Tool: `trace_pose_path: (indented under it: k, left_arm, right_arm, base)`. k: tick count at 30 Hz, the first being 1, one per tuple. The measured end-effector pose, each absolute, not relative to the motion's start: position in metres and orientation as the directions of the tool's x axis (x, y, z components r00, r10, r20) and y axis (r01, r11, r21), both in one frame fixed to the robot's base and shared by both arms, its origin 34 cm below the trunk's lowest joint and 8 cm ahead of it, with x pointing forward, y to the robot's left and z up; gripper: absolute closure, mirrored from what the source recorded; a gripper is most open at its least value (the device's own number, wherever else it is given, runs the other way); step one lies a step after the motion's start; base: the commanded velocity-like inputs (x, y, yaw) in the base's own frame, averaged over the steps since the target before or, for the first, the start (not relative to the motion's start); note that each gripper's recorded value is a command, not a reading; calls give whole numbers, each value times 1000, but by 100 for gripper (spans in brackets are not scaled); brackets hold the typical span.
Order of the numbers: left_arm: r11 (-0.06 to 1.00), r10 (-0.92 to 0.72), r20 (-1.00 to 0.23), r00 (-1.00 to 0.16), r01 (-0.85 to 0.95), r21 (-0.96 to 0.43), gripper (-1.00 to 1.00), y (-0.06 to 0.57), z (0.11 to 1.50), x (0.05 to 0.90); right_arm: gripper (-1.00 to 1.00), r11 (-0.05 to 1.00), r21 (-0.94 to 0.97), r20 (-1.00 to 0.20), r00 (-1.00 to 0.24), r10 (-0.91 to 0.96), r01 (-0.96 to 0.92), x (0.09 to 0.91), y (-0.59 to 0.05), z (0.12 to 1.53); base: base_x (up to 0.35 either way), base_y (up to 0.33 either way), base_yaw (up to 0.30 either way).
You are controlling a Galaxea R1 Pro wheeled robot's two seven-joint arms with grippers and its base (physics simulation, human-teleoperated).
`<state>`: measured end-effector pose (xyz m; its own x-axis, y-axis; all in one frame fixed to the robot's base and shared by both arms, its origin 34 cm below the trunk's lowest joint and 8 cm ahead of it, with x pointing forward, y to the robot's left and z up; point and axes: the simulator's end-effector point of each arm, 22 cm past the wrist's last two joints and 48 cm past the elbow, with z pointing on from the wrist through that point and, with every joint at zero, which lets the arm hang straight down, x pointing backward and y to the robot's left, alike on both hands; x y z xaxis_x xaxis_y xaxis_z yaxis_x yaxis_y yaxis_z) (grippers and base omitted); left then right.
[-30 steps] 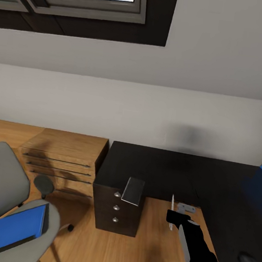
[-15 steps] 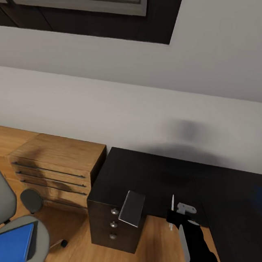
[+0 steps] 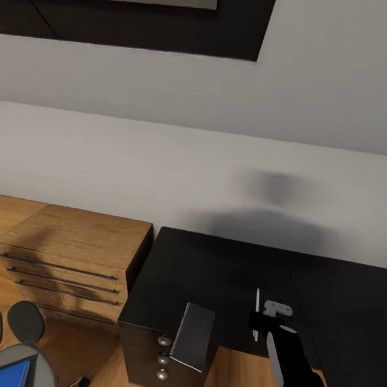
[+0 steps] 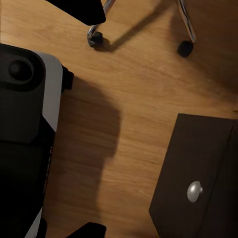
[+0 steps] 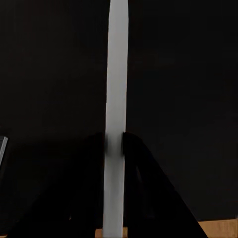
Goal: In the bedroom, organize the workspace by keeping the computer under the desk, ensuring the monitor is on the desk, placing the keyboard on the desk next to the monitor, placing the mouse on the desk next to the keyboard, moving the folder from the swivel chair onto the desk next to the mouse, stacking the notebook on top of the folder with the pen on top of the notebook, and positioning the swivel chair next to the desk.
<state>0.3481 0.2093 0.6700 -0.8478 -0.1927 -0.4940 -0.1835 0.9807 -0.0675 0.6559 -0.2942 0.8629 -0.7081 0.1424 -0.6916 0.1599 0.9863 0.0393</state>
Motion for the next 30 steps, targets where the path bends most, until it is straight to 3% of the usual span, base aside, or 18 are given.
trace_pose_path:
  k: [30]
  left_arm:
    - [981,-193,-494,-848,-182,-71,-100,209,670,348]
  right_arm:
    - [100,980,19,-627,-761,166,199,630,-319,827]
  base:
    - [49,-1,0]
